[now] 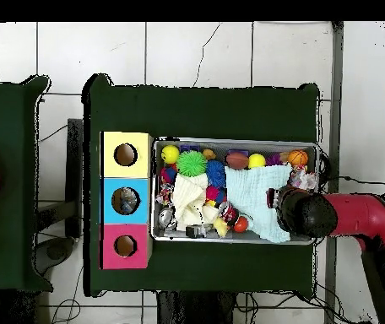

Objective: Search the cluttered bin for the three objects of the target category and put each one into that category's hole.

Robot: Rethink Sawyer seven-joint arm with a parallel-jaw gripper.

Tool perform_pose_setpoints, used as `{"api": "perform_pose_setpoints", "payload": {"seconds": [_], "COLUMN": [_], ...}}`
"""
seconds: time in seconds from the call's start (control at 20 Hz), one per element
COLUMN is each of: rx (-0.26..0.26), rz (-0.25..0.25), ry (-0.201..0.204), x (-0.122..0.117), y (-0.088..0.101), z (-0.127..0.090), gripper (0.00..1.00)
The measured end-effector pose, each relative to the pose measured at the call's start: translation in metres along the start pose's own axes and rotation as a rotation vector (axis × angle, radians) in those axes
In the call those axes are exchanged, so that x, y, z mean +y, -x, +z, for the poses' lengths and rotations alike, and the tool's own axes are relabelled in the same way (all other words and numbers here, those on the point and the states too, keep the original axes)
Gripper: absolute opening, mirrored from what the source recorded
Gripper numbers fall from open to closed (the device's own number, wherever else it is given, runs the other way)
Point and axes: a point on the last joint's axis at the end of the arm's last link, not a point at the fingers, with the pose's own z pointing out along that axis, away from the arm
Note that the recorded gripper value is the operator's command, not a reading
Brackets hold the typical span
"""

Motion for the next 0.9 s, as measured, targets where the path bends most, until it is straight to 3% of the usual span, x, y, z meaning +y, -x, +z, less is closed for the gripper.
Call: {"api": "perform_pose_setpoints", "payload": {"seconds": [0.55, 0.75, 0.9], "rx": [-0.007, -0.016, -0.025], "rz": [-0.045, -0.1, -0.178], "ry": [-0.034, -0.048, -0.071], "x": [-0.013, -0.003, 0.019], "y": [-0.002, -0.005, -0.005], "z": [0.037, 0.065, 0.087], "gripper": [1.0, 1.0, 1.0]}}
